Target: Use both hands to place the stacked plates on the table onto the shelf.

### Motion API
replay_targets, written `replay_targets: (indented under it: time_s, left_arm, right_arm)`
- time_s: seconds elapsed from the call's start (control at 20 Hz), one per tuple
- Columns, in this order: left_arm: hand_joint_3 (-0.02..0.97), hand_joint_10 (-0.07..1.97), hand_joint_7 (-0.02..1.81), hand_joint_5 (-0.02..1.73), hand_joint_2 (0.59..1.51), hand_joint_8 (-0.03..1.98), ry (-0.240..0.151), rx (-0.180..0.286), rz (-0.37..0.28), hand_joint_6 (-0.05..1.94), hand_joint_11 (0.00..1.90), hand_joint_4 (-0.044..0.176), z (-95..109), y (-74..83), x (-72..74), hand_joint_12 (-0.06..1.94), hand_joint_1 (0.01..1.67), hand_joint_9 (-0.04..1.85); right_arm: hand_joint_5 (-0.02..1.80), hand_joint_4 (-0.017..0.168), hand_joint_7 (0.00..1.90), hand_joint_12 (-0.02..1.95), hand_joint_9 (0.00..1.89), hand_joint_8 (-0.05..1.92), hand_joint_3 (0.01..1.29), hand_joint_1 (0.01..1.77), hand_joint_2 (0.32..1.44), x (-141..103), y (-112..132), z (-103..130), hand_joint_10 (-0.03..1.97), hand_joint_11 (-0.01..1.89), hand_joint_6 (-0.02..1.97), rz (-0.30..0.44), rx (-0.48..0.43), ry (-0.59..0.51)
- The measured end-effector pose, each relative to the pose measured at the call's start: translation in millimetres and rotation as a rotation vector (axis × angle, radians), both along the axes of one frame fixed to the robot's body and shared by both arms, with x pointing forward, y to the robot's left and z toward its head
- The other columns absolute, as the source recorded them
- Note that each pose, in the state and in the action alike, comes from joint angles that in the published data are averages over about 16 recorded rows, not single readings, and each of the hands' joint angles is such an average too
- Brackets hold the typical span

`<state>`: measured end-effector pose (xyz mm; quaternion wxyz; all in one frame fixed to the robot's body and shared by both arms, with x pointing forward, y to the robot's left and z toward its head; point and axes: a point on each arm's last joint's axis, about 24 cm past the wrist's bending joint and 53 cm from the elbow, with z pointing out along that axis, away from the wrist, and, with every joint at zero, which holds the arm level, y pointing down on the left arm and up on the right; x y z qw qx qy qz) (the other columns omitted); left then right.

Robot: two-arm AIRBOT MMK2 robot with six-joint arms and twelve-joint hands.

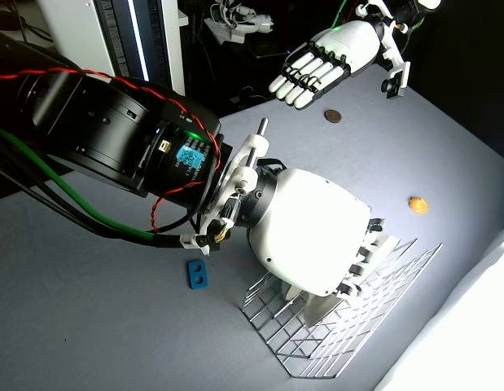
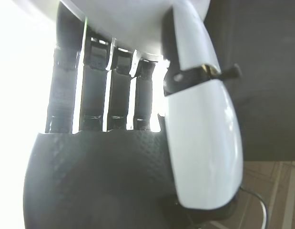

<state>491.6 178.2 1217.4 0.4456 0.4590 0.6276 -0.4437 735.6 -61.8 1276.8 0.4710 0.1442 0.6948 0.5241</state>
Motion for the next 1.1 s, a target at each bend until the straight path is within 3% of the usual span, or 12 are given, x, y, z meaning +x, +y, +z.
replay_targets:
  time_s: [0.35,0.85,1.1]
  left_arm:
    - [0.017,0.01,0.02,0.02,1.147,0.01,-0.006,0.004,-0.002,0.0,0.02,-0.002,0.0,-0.3,-1.9,0.01,0.02,0.02]
    - [0.017,0.01,0.05,0.05,1.148,0.01,-0.022,0.016,0.0,0.0,0.02,-0.002,-0.2,2.5,-2.4,0.02,0.02,0.03]
    - [0.017,0.01,0.18,0.15,1.163,0.01,-0.028,0.02,0.0,0.0,0.02,-0.002,-0.7,3.1,-2.4,0.22,0.02,0.15]
  right_arm:
    - [0.8,-0.002,0.94,1.24,0.91,0.07,0.01,1.12,1.04,-11.5,-9.0,21.2,0.22,0.5,0.17,0.0,0.0,-0.052]
    - [0.79,-0.002,0.9,1.3,0.84,0.03,0.01,0.92,1.06,-51.5,-48.4,40.4,0.18,0.39,0.1,-0.032,-0.139,-0.218]
    - [0.83,-0.002,0.94,1.28,0.87,0.03,0.01,0.78,1.07,-71.1,-74.6,35.2,0.18,0.41,0.09,-0.071,-0.229,-0.282]
